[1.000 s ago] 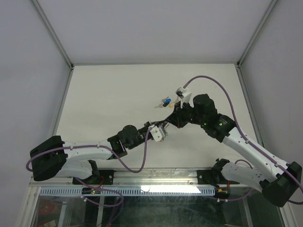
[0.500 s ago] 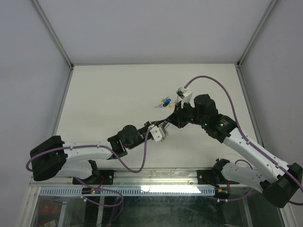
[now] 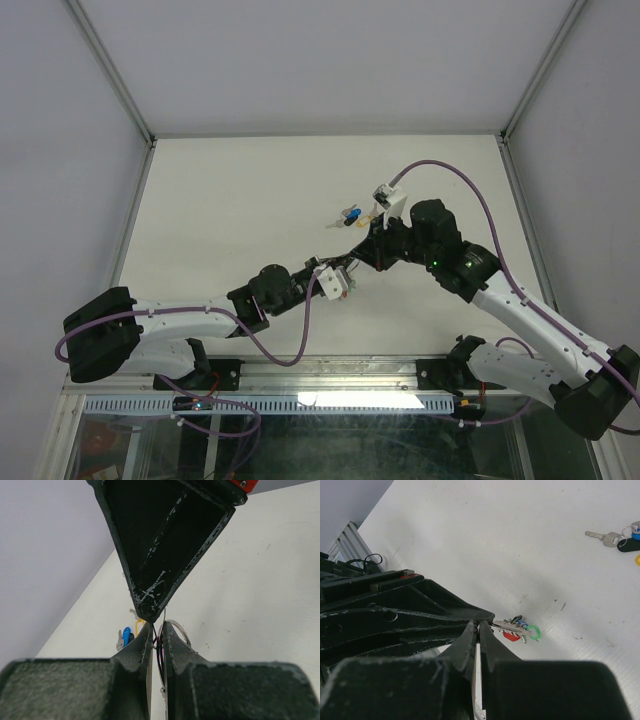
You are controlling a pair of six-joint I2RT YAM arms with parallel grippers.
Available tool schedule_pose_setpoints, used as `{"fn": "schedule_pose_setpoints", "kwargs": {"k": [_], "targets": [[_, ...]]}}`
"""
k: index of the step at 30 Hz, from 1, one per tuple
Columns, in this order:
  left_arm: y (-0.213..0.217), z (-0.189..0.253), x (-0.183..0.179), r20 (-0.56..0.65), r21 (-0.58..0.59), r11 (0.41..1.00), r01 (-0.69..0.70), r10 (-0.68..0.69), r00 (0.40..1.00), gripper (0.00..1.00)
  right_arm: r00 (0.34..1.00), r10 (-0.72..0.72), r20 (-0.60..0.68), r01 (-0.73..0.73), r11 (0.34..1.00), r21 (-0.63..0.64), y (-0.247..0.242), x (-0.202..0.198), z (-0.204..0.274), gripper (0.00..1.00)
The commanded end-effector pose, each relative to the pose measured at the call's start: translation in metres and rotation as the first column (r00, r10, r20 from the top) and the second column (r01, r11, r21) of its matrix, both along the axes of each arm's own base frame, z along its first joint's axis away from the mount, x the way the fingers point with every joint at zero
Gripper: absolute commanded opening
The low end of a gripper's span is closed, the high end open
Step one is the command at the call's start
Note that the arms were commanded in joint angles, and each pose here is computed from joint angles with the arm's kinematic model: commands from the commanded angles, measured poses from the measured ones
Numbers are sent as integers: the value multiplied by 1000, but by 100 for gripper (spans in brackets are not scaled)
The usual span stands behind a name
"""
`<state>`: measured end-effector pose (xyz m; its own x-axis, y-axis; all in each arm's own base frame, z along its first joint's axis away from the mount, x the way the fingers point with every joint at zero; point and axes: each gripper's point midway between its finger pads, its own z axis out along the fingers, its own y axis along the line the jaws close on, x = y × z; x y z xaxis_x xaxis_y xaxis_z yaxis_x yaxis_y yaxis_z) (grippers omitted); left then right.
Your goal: Put the keys on the keyring
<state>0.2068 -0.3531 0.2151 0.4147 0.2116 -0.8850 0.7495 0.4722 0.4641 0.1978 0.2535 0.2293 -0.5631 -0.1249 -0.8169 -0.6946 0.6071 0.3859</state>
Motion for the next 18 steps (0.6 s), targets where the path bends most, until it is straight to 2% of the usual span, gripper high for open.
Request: {"fn": "schedule_pose_setpoints", "kwargs": {"k": [1, 8, 10, 11, 12, 14, 18], "targets": [[-3, 37, 1, 42, -100, 995, -11, 15, 999, 0, 995, -1, 96, -8, 996, 88, 4, 4, 43, 0], [-3, 37, 2, 41, -97, 995, -12, 16, 999, 0, 994, -18, 109, 8, 996, 89, 1, 5, 45, 0], [-4, 37, 1, 43, -92, 996, -9, 13, 999, 0, 993, -33, 116, 23, 996, 88, -1, 7, 46, 14], [-4, 37, 1, 42, -92, 996, -8, 12, 999, 0, 992, -43, 118, 32, 996, 87, -2, 8, 46, 24], [-4, 37, 1, 43, -91, 996, -7, 11, 999, 0, 991, -51, 122, 41, 995, 87, -3, 9, 47, 29], [-4, 37, 1, 44, -90, 996, -5, 9, 999, 0, 989, -67, 133, 55, 994, 91, -5, 11, 49, 34], [-4, 36, 1, 45, -88, 996, -3, 7, 999, 0, 983, -102, 153, 88, 991, 97, -10, 15, 53, 37]]}}
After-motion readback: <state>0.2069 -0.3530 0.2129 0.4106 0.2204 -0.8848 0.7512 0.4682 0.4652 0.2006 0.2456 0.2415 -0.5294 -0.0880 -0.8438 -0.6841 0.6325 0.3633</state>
